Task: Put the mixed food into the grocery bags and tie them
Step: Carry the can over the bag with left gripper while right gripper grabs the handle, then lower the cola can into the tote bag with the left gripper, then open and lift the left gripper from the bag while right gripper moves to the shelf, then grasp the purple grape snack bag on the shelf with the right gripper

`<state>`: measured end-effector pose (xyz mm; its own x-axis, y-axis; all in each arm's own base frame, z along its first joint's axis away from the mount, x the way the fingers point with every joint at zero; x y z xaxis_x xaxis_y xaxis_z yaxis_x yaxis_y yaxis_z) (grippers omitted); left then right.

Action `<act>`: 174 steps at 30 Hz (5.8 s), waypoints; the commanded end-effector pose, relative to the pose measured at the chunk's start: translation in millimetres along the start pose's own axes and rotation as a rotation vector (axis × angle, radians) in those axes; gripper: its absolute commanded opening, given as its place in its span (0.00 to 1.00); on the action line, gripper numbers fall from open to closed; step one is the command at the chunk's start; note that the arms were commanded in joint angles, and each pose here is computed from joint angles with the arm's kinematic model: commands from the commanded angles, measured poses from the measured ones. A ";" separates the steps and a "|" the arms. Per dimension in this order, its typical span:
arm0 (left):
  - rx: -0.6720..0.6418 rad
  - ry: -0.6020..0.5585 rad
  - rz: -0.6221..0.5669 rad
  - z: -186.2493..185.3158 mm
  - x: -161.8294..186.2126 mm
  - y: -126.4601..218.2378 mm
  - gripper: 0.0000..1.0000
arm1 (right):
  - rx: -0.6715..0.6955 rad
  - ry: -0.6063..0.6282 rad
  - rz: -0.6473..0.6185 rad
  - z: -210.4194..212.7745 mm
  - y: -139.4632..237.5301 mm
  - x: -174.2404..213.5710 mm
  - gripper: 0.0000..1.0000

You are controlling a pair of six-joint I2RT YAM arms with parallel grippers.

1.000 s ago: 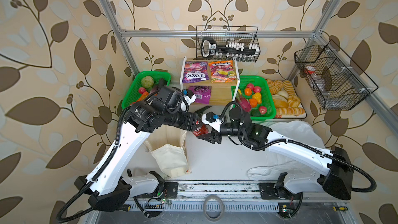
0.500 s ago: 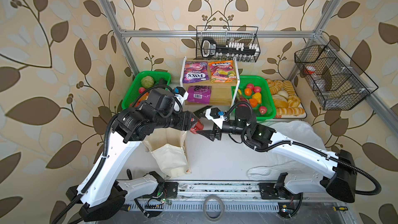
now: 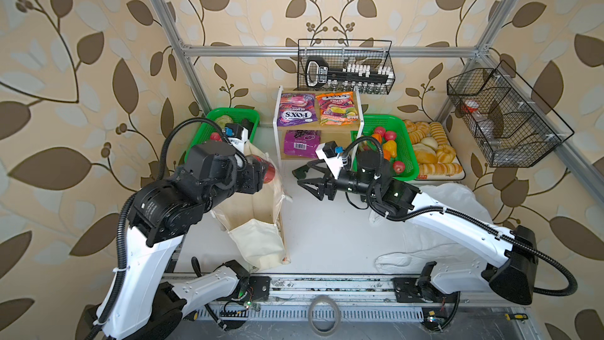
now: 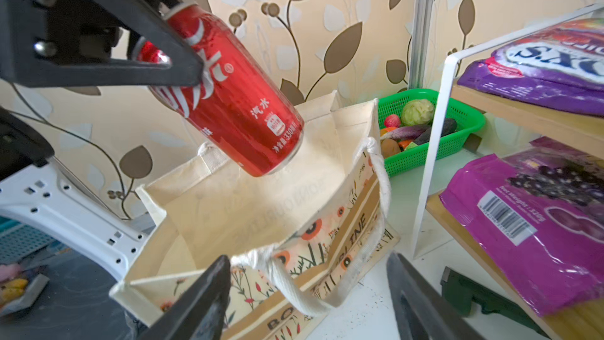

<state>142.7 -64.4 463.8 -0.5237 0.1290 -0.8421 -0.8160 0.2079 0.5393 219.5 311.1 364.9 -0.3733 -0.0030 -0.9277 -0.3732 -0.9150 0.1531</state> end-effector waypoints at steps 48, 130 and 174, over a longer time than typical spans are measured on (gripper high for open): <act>-0.367 0.351 0.161 77.0 102.8 -192.8 0.00 | 0.229 -0.533 0.279 -4.8 -116.4 48.5 0.18; -0.276 0.330 0.306 69.5 130.2 -234.4 0.70 | 0.342 -0.487 -0.162 -50.3 -1.5 13.8 0.62; -0.224 0.361 -0.171 58.2 62.4 -50.5 0.99 | 0.598 -0.702 -0.613 -175.7 -55.2 39.5 0.65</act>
<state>172.0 -13.4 382.2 -0.4208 -0.2267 -0.8784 -0.9012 -0.0059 0.4333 363.9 286.8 259.5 -0.3415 0.7819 -0.5215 -0.9301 -0.3611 0.0676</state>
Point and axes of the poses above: each gripper's point midway between its finger pads, its own y axis back along the fingers, its own z axis along the line the jaws close on, x = y × z, the point moved 8 cm from there along y, back along the fingers, and after that the axes turned 9 degrees about -y, right-handed, at the moved point
